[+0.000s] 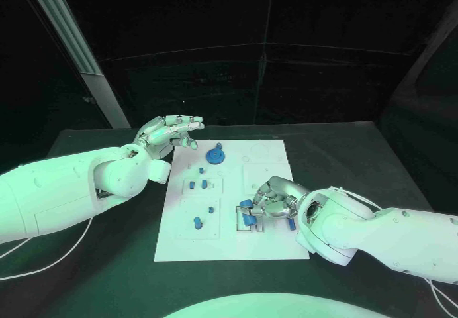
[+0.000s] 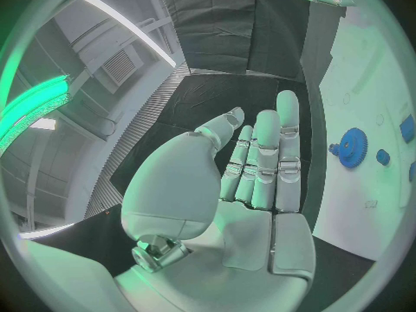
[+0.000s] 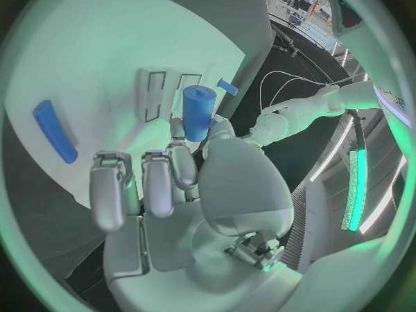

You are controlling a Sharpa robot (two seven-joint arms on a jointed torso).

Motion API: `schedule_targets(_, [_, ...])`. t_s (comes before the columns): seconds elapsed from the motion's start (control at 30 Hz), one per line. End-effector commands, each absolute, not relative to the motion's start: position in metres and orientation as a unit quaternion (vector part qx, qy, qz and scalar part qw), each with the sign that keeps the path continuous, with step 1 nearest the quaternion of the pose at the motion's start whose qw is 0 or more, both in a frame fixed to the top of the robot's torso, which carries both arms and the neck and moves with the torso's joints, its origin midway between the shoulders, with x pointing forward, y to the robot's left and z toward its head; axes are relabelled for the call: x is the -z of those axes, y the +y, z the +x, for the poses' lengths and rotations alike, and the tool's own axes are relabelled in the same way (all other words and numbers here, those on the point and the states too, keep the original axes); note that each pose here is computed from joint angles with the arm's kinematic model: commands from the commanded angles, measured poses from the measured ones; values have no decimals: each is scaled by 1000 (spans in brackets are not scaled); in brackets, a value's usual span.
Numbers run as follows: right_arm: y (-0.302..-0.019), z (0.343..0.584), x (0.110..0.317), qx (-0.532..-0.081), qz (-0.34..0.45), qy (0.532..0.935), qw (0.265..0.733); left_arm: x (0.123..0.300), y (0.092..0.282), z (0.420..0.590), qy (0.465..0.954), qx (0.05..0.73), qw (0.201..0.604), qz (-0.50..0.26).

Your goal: Assemble the parts on the task board

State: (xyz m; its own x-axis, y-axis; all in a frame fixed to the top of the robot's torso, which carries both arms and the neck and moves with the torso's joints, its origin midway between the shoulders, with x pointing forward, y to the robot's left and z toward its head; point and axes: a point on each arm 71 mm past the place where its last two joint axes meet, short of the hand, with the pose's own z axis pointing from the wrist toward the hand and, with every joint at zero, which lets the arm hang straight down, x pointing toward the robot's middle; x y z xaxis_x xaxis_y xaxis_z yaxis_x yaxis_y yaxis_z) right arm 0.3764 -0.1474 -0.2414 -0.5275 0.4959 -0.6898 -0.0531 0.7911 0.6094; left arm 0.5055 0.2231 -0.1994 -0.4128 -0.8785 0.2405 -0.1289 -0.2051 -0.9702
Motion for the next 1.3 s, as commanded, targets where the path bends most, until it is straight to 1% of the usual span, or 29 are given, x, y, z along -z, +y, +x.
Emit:
schedule_targets(0.03, [-147, 377, 245, -285, 142, 837, 446, 198, 221, 505, 559, 635, 290, -448])
schedule_targets(0.43, [-141, 376, 250, -269, 126, 856, 424, 198, 221, 506, 559, 635, 290, -448])
schedule_targets(0.67, [-140, 377, 250, -266, 124, 855, 428, 199, 221, 506, 559, 635, 290, -448])
schedule_targets(0.9, [-141, 379, 249, -262, 128, 848, 442, 199, 221, 506, 559, 635, 289, -448])
schedule_targets(1.3, [-139, 379, 248, -271, 119, 844, 447, 199, 221, 506, 560, 634, 289, -448])
